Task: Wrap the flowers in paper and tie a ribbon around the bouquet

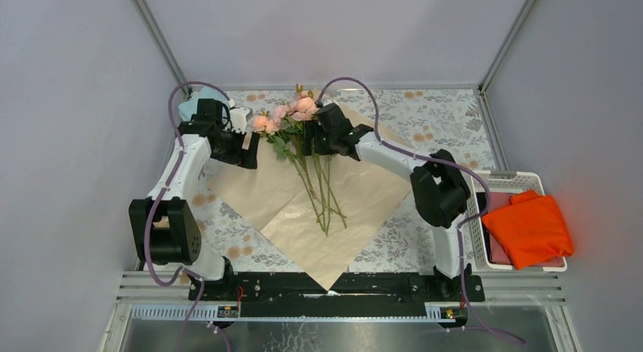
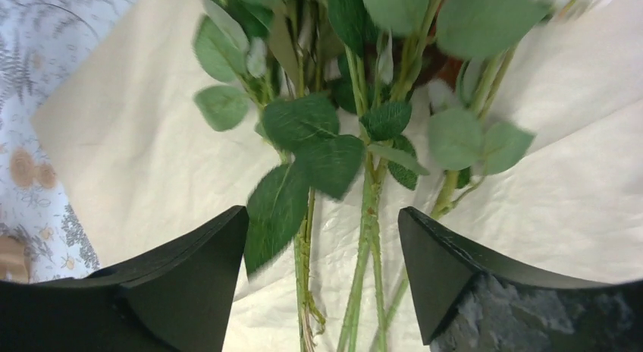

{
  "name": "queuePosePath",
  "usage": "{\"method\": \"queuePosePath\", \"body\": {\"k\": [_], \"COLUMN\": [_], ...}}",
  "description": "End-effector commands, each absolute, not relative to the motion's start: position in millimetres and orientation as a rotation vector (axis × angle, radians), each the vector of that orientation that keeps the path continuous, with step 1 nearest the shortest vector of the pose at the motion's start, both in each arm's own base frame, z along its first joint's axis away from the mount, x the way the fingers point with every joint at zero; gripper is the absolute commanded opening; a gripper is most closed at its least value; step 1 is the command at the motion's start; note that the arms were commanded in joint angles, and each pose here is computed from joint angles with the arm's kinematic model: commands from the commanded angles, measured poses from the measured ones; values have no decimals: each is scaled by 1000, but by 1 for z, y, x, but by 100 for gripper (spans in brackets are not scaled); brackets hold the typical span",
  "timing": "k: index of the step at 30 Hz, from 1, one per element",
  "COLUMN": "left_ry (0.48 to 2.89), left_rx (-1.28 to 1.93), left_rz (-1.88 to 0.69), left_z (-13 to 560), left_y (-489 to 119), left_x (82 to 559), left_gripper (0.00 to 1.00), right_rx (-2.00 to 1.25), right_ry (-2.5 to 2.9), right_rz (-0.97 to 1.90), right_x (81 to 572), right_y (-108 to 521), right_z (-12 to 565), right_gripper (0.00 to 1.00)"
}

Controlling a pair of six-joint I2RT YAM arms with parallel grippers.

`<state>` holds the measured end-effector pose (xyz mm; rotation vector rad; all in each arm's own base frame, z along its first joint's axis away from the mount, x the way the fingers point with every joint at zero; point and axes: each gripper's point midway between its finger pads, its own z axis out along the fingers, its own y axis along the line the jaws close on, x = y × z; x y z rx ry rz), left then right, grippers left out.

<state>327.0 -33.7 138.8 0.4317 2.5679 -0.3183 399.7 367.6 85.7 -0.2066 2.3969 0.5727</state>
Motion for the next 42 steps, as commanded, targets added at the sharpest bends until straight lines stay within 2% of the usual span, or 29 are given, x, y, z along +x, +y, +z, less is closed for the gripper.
{"method": "queuePosePath", "body": {"k": [1,5,7,8,10,12,13,17,21,23,26,31,33,37,40,42], "left_ry": [2520,2528,2531,2528,2525,2532,2538,2570,2551,2546,2539,2521,2514,2497,2461,2420], "left_rx": [312,201,181,169,214,248,262,306,393,416,455,510,532,564,597,625], "left_rz": [-228,-166,-133,-112,-103,-87,-71,-44,-40,-8,-23,-27,-35,-52,-69,-63], "left_z": [147,131,123,118,106,92,84,49,29,23,16,10,9,12,27,48], "left_y": [-21,-14,-16,-15,-35,-49,-55,-75,-100,-107,-122,-143,-152,-167,-177,-178], "left_x": [375,419,443,454,472,485,490,502,511,516,521,527,527,526,528,535], "left_gripper": [94,71,58,54,51,50,49,47,47,47,48,48,48,48,51,55], "right_rx": [-253,-113,-28,4,57,94,104,14,-95,-153,-247,-316,-333,-290,-164,-132], "right_ry": [2177,2211,2248,2272,2319,2362,2398,2487,2504,2513,2540,2513,2495,2475,2431,2435], "right_rz": [524,433,366,341,319,310,285,406,543,625,785,1037,1070,1008,960,898], "right_x": [422,447,469,479,496,511,517,530,537,537,529,512,507,511,526,533], "right_y": [334,270,233,217,191,169,157,130,106,105,117,140,142,125,88,77], "right_z": [209,191,174,165,146,127,113,87,62,48,33,27,29,42,56,61], "right_gripper": [83,82,72,64,48,40,40,68,84,88,86,69,58,32,13,6]}}
